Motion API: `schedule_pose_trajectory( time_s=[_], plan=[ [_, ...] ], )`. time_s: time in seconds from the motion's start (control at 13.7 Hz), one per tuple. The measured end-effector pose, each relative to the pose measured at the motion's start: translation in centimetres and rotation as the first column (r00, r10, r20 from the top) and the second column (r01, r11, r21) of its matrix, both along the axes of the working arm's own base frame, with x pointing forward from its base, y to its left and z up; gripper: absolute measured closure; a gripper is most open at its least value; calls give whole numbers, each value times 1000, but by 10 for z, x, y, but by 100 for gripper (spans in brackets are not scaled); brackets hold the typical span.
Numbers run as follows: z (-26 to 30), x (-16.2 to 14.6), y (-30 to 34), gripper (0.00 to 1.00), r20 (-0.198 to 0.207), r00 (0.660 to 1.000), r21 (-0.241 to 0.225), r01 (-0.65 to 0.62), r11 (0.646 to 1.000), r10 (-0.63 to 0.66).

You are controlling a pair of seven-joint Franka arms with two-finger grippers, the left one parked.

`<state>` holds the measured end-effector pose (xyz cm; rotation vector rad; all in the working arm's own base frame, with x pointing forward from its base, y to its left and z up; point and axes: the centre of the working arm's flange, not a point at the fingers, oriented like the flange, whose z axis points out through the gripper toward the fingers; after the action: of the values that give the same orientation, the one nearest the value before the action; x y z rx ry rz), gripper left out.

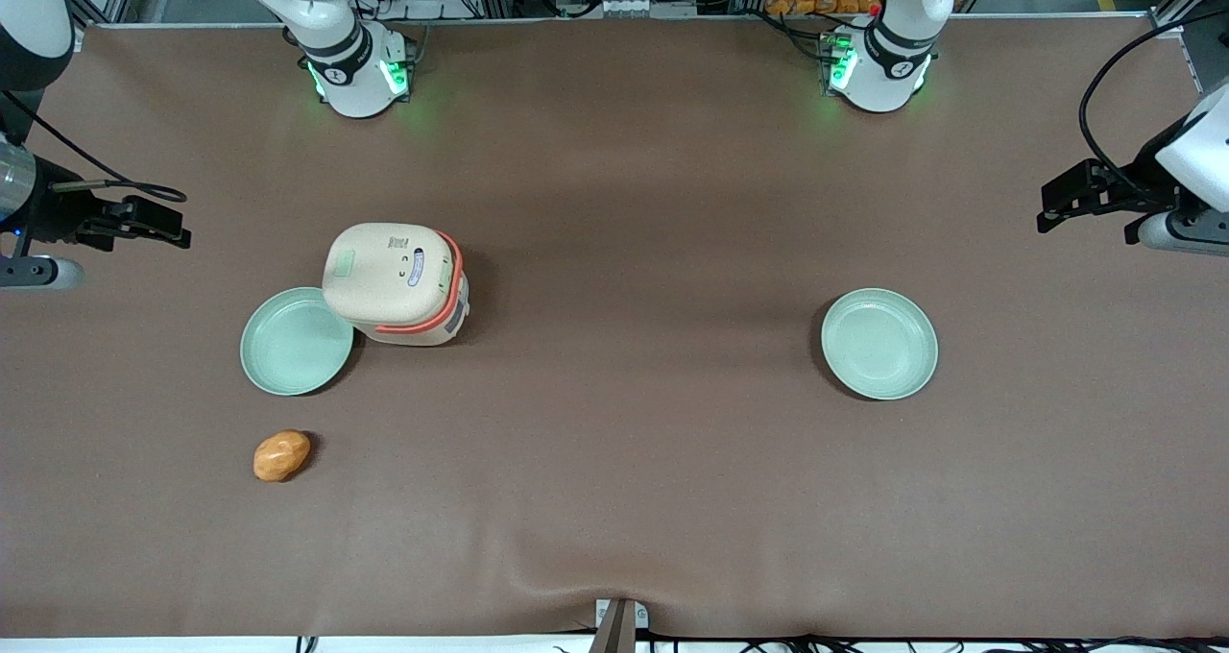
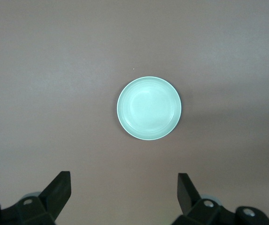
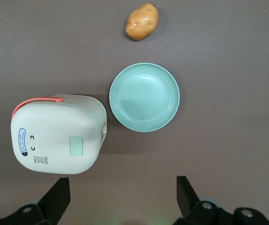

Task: Press rice cooker button with right arm

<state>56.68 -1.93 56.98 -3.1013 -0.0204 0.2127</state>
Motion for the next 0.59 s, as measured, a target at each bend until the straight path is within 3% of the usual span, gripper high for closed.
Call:
schedule_pose_trajectory(
  time_s=[0.59],
  plan=[
    [4, -1, -3, 0, 9, 1000, -11, 2, 1000, -2]
  ],
)
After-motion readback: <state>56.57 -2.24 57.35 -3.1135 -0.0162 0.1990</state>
